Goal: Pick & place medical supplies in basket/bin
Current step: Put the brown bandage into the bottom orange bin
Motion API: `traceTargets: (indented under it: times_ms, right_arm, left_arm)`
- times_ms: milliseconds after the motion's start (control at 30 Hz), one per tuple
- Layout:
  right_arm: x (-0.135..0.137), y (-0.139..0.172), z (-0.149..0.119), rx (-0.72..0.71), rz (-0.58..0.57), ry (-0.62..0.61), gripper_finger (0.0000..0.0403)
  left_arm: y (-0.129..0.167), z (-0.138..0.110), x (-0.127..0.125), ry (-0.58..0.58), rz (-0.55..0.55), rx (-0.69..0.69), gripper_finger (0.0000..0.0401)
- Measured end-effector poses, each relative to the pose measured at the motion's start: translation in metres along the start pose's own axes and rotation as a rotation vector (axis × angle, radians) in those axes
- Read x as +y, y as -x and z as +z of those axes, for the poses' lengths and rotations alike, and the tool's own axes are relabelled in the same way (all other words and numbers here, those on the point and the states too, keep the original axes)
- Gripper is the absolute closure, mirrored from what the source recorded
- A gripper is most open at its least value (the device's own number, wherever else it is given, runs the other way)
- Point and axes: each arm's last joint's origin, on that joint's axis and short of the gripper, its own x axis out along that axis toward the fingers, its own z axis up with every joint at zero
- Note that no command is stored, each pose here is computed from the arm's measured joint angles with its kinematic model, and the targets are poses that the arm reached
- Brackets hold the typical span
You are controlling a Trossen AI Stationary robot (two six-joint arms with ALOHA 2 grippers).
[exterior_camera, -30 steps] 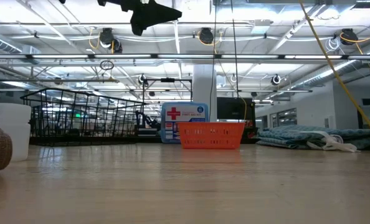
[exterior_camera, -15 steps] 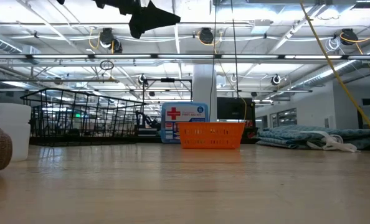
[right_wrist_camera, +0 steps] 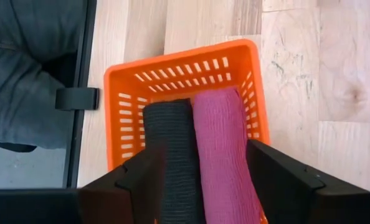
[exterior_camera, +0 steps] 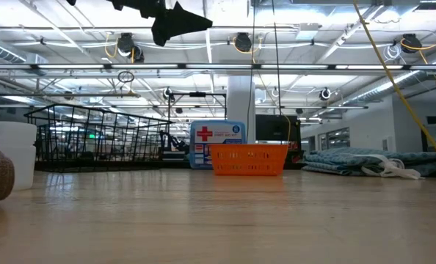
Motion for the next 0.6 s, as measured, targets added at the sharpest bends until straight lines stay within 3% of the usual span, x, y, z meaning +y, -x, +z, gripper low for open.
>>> traceTargets:
  times_ms: [267,600]
  right_arm:
    - [-0.002,0.001,0.003,-0.006,0.000,-0.013,0.0187]
    - [-0.013,0.023,0.017,-0.152,0.007,-0.076,0.0195]
  left_arm:
    - [0.005,0.005,0.000,0.019,-0.005,-0.014,0.0105]
    - [0.061,0.032,-0.007,-0.014,-0.060,-0.025,0.0105]
